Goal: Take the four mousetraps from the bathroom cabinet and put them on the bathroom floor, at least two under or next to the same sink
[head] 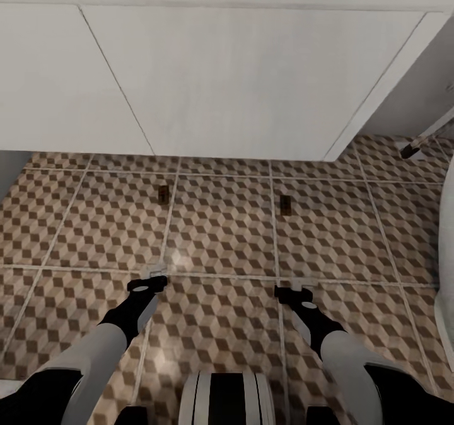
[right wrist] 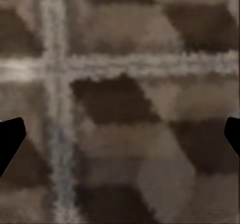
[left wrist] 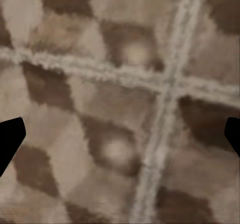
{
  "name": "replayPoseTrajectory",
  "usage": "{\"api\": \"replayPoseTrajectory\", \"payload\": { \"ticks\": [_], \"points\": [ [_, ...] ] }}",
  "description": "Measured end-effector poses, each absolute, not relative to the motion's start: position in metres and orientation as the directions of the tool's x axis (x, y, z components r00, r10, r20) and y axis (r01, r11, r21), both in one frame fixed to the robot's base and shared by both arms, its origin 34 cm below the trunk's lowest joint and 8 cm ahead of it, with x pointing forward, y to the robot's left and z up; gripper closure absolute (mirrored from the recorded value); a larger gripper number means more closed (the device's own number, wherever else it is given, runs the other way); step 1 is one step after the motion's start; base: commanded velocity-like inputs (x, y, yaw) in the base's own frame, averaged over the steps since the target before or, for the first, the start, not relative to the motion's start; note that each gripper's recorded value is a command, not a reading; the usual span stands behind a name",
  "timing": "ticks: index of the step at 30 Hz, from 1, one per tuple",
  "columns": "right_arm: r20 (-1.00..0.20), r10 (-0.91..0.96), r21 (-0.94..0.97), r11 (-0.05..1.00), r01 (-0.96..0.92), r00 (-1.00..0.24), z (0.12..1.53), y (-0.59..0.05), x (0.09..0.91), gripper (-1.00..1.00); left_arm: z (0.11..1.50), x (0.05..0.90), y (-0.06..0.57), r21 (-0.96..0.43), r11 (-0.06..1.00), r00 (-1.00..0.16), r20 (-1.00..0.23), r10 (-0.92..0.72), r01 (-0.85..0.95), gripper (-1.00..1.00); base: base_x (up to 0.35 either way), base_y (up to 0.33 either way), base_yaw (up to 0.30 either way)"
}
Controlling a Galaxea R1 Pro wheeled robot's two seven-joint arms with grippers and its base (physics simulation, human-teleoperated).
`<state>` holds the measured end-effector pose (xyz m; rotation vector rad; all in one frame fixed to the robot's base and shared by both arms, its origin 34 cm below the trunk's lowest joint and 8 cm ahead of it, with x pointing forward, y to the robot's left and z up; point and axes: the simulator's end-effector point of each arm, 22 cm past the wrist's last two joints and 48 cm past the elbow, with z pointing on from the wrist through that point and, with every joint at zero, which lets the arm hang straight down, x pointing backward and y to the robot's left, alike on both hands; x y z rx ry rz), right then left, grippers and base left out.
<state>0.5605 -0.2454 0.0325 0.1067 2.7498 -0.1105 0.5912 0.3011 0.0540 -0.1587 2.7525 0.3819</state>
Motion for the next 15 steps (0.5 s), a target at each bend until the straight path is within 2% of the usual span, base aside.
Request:
{"api": "replayPoseTrajectory", "payload": {
  "ticks": [15],
  "points": [
    [-0.391, 0.058, -0.063, 0.994, 0.09, -0.919, 0.0337, -0.246, 0.5635, -1.0, 0.0541, 0.5915, 0.3006, 0.242, 0.957, -0.93, -0.363, -0.06, -0.157, -1.0, -0.346, 0.0, 0.0]
  ]
}}
